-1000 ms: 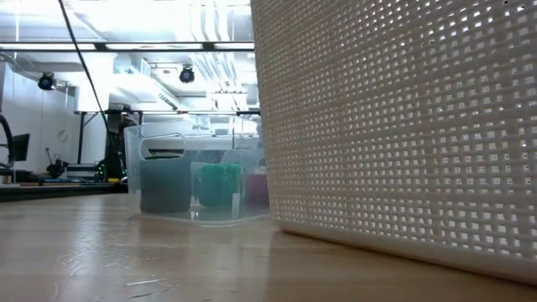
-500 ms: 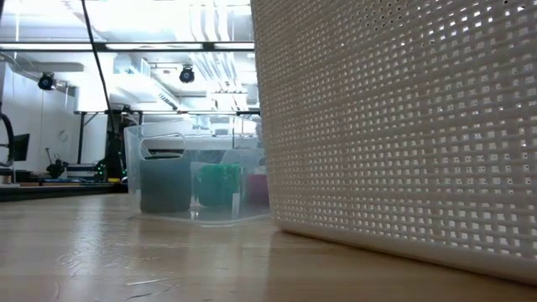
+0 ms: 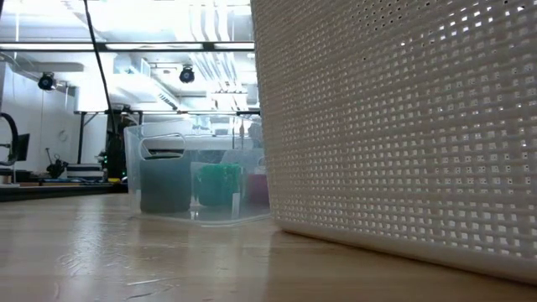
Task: Pick & Place Medicine items
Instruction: Put the blue patient gown into the white bin
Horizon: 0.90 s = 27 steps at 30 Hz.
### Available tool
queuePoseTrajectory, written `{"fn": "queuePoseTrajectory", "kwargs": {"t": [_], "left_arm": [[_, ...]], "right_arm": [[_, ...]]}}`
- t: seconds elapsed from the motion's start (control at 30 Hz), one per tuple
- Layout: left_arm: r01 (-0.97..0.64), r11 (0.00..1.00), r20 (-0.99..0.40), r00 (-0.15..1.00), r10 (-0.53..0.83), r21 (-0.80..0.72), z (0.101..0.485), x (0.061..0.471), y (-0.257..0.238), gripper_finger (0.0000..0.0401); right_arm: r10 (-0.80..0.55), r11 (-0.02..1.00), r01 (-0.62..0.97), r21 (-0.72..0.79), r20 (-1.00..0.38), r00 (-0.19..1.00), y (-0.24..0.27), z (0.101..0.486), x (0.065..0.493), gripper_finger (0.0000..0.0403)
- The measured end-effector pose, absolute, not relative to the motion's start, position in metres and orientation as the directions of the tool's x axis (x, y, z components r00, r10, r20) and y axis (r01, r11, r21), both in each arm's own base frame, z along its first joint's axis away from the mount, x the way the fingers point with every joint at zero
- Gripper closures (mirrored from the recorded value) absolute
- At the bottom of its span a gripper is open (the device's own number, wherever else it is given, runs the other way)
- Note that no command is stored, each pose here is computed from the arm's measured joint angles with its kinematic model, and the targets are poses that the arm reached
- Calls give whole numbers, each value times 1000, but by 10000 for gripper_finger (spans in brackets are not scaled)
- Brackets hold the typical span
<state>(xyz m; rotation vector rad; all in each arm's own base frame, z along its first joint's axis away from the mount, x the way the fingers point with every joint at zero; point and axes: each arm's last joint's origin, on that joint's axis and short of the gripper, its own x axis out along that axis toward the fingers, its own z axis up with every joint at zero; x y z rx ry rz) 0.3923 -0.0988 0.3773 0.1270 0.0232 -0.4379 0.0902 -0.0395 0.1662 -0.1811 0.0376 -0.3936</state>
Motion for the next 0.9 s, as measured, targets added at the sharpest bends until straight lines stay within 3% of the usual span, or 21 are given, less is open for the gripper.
{"fn": "queuePoseTrajectory", "kwargs": {"t": [0.4, 0.9], "left_arm": [[397, 911, -278, 893, -354, 114, 346, 396, -103, 285], [386, 911, -339, 884, -322, 142, 295, 431, -111, 285]], "right_arm": [[-385, 907, 378, -184, -2, 923, -40, 166, 90, 163], [-385, 908, 378, -183, -4, 923, -40, 166, 90, 163]]}}
